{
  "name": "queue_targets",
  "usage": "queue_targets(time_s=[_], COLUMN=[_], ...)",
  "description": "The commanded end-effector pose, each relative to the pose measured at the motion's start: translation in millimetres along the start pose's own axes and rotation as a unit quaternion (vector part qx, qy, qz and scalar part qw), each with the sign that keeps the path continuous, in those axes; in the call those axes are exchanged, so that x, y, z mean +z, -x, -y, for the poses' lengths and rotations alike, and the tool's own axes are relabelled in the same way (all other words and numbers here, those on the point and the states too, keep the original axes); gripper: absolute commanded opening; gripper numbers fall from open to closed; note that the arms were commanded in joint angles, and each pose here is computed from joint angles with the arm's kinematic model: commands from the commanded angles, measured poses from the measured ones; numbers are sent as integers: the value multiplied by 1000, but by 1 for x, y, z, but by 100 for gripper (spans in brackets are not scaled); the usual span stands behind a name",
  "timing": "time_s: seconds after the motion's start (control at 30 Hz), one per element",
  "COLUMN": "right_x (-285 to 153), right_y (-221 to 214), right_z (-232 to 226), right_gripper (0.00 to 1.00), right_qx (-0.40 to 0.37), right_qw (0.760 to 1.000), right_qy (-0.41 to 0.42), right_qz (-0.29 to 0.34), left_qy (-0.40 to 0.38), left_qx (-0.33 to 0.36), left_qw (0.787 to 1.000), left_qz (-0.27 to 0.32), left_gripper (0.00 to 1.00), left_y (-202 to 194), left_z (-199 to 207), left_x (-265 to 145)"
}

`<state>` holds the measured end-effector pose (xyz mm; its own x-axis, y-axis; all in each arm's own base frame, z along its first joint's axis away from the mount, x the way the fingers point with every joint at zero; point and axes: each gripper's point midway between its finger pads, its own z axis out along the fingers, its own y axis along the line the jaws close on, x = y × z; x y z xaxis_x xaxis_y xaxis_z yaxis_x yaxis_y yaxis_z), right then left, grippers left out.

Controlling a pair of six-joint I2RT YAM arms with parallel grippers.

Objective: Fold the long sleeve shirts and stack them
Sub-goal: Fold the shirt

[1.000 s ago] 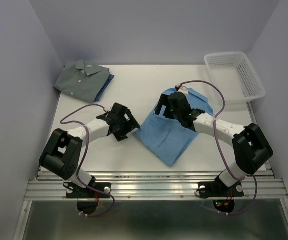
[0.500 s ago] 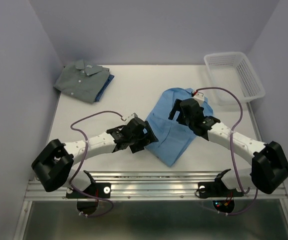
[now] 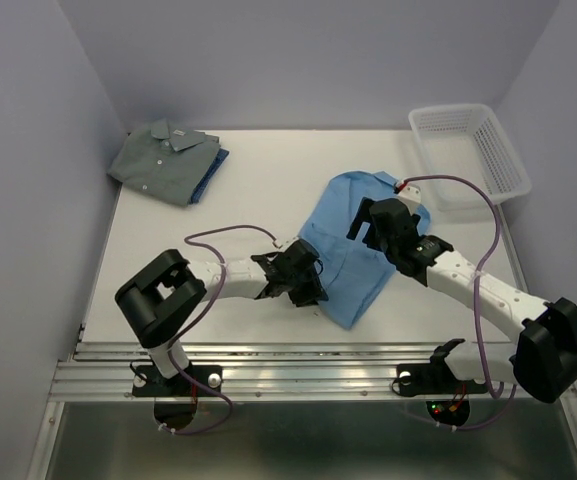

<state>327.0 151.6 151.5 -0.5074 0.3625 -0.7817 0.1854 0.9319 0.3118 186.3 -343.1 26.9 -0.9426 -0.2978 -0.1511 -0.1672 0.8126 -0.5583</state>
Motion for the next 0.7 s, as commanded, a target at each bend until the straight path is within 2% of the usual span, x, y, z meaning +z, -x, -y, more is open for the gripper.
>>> queue_targets(time_s=[0.0,0.03,0.2,0.3,0.33,0.43,0.47,0.57,0.67], right_x=[-5,-5,-7,-5,-3,-5,-3,16,26], right_y=[9,8,-11,-28,-30,-48,-59,-87,-114], right_z=[-2,-3,-25,-49,-57,-85,-101,-116,-138], right_gripper=[100,100,98,85,66,42,30,21,19], right_qx=[-20,-33,-89,-119,-117,-121,-119,-137,-154], right_qw=[1000,999,991,977,975,953,942,932,917], right_qy=[5,10,88,159,173,248,277,279,297], right_qz=[5,0,-43,-75,-80,-125,-147,-185,-216], left_qy=[38,44,56,84,86,102,96,92,101], left_qx=[-6,-16,-48,-34,-31,-16,-14,-10,-19], left_qw=[999,998,995,992,991,991,991,992,991], left_qz=[24,30,73,92,94,86,88,83,90], left_gripper=[7,0,0,0,0,0,0,0,0], left_y=[14,16,40,51,53,55,57,64,74], left_z=[-14,-18,-35,-41,-41,-47,-45,-42,-42], left_x=[-5,-9,-45,-73,-83,-106,-114,-132,-147])
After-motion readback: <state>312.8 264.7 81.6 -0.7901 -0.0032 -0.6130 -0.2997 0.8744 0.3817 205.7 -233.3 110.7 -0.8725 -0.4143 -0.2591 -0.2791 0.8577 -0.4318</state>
